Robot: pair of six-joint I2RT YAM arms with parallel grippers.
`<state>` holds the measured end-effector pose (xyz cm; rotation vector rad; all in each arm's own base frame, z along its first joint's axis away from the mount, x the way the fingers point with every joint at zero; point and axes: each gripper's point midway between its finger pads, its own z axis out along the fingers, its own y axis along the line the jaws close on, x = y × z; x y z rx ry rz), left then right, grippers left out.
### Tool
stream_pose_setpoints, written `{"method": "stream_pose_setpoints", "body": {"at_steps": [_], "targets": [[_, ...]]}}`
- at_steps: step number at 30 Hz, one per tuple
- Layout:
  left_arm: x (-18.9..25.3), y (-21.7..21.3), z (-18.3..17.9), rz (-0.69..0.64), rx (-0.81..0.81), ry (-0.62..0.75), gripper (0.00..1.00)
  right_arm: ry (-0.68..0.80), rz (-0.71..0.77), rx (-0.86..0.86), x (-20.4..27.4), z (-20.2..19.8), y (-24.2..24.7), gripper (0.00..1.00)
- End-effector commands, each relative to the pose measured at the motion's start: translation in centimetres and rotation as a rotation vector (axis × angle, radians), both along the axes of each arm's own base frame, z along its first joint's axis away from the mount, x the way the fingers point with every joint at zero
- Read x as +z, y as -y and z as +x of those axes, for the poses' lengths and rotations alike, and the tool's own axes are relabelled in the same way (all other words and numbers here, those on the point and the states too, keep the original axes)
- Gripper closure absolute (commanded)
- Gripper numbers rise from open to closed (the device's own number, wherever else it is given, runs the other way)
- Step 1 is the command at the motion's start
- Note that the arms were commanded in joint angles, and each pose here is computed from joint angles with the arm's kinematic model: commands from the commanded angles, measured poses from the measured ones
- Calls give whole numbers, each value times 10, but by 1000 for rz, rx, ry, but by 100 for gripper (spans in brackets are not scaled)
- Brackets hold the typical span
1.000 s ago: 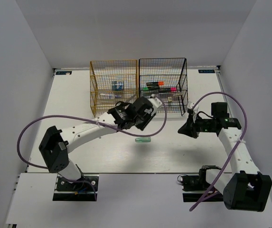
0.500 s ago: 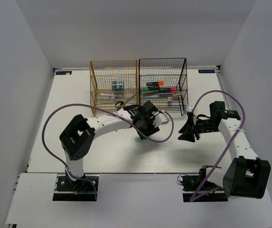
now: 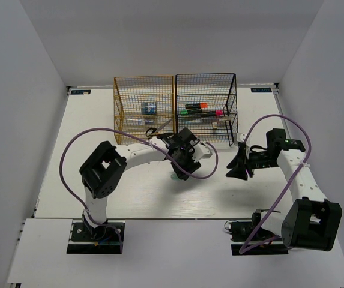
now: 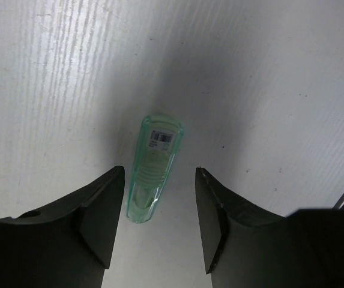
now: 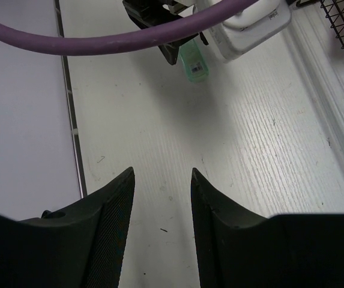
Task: Sort the stationery into containers
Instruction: Pick up the pen from the center of the board.
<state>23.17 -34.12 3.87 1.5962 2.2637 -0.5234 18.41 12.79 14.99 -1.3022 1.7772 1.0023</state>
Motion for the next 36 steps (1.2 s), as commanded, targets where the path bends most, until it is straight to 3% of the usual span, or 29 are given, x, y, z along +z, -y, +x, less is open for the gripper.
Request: {"method": "stream_pose_setpoints", "body": {"at_steps": [1,11,20,22,24,25,28,32,36], "targets": [[-5,4,-10,-31,-24,-55,39,19,37,7,11,2,-3,54],[-43,-19,-1,134,-26,61,39,30,73,14,18,0,-4,54],[-65,-38,4,302,-60,203,52,26,98,14,23,-3,-4,53],[-71,-44,2,328,-63,203,65,29,102,16,25,-2,-4,53],[-72,-45,1,333,-60,202,73,18,105,12,25,-3,-3,53],[-74,-46,0,337,-61,194,85,21,109,14,27,-2,-3,53],[-70,-43,-2,314,-53,165,100,20,113,12,27,-3,-3,53],[-38,-29,4,212,0,119,100,16,110,7,27,-2,-2,54],[17,-2,26,75,37,167,100,9,98,0,25,0,0,54]]}}
